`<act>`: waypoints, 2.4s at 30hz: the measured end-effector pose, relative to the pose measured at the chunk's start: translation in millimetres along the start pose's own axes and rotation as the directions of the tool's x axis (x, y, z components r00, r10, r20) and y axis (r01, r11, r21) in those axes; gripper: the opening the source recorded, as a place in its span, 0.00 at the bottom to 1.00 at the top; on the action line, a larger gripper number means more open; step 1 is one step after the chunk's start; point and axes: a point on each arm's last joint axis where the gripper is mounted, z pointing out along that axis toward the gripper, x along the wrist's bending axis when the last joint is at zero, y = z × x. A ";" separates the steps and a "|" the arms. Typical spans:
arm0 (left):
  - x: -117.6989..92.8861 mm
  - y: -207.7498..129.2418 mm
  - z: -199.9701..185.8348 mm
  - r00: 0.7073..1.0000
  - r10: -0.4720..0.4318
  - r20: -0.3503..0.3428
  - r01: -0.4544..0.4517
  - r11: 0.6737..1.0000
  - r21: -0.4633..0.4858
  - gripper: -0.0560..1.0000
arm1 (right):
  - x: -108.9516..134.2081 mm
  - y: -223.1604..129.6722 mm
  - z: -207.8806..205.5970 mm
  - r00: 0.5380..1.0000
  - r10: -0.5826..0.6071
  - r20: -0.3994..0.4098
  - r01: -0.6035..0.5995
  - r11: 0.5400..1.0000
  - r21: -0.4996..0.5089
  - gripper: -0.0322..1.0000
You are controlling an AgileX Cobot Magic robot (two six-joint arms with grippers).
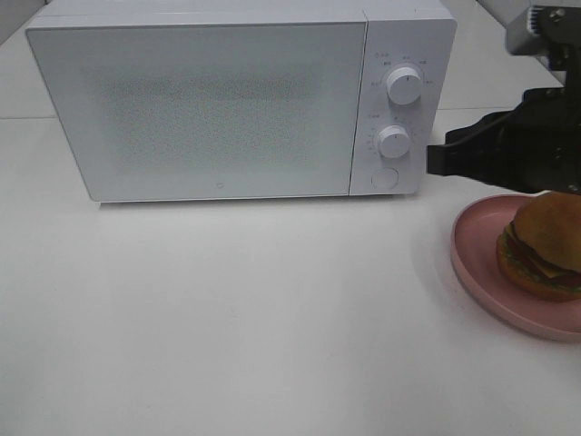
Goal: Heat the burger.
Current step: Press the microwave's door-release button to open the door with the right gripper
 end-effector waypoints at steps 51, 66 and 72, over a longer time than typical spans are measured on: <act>0.0 0.0 0.0 1.000 0.000 0.000 0.000 1.000 0.000 0.05 | 8.3 -61.9 116.9 0.174 0.984 -0.049 -0.980 0.168 -0.107 0.03; 0.0 0.0 0.0 1.000 0.000 0.000 0.000 1.000 0.000 0.05 | 4.2 -53.0 132.1 0.114 0.990 -0.079 -0.980 0.099 -0.175 0.03; 0.0 0.0 0.0 1.000 0.000 0.000 0.000 1.000 0.000 0.05 | 5.1 -47.4 138.3 0.116 0.989 -0.088 -0.979 0.099 -0.179 0.03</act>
